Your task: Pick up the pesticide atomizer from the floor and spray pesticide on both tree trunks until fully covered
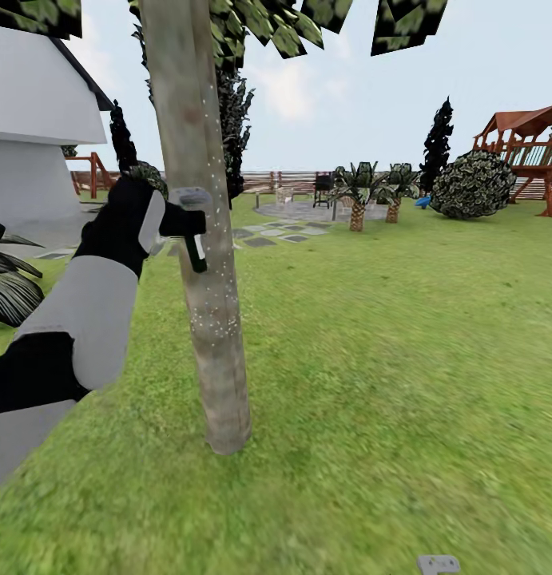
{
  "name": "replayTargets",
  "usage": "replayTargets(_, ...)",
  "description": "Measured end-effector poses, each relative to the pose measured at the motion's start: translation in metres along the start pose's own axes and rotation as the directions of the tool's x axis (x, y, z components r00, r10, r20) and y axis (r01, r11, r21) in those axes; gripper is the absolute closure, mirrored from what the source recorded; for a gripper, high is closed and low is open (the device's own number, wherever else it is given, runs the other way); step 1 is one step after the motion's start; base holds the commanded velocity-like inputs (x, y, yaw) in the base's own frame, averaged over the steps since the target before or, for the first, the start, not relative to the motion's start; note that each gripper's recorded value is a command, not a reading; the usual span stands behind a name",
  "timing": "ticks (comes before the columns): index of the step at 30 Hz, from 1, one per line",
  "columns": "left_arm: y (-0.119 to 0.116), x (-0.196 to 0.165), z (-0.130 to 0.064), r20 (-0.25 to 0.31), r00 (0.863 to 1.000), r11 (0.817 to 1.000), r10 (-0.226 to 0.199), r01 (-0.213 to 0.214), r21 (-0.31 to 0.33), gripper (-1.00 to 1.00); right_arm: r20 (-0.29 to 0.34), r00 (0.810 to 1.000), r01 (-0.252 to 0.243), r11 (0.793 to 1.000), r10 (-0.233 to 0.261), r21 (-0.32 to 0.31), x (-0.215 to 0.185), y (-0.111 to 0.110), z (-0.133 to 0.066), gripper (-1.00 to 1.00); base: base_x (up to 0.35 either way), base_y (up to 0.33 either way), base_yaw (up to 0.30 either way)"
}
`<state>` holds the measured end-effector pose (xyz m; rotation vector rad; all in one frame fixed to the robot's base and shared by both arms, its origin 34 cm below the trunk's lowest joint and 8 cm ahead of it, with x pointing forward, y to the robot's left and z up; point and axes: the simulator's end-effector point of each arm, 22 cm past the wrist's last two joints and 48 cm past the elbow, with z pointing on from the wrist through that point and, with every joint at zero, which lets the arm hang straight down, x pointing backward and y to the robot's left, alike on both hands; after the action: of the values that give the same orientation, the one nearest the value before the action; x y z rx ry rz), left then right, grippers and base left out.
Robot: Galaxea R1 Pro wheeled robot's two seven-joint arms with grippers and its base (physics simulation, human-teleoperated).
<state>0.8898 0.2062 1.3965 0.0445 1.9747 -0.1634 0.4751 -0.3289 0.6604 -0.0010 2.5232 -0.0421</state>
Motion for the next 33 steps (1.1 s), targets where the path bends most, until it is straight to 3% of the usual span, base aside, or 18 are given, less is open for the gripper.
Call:
replayTargets(9, -0.015, -0.092, -0.047, 0.096, 0.995, 1.0, 0.025, -0.025, 0.006, 1.0, 0.0, 1.0, 0.0, 1.0, 0.0, 0.0, 0.0, 0.0, 0.0, -1.0, 0.0, 0.0, 0.0)
replayTargets(18, -0.009, -0.11, -0.059, 0.126, 0.992, 1.0, 0.023, -0.023, -0.004, 1.0, -0.001, 1.0, 0.0, 1.0, 0.0, 0.0, 0.0, 0.0, 0.0, -1.0, 0.0, 0.0, 0.0)
replayTargets(23, 0.064, -0.111, -0.067, 0.133, 0.991, 0.996, -0.025, 0.037, -0.087, 1.0, -0.001, 1.0, 0.0, 1.0, 0.0, 0.0, 0.0, 0.0, 0.0, -1.0, 0.0, 0.0, 0.0)
replayTargets(33, 0.075, -0.107, -0.065, 0.122, 0.992, 0.995, -0.04, 0.052, -0.09, 1.0, 0.002, 1.0, 0.003, 1.0, -0.003, -0.004, -0.001, 0.001, 0.0, -1.0, 0.0, 0.0, 0.0)
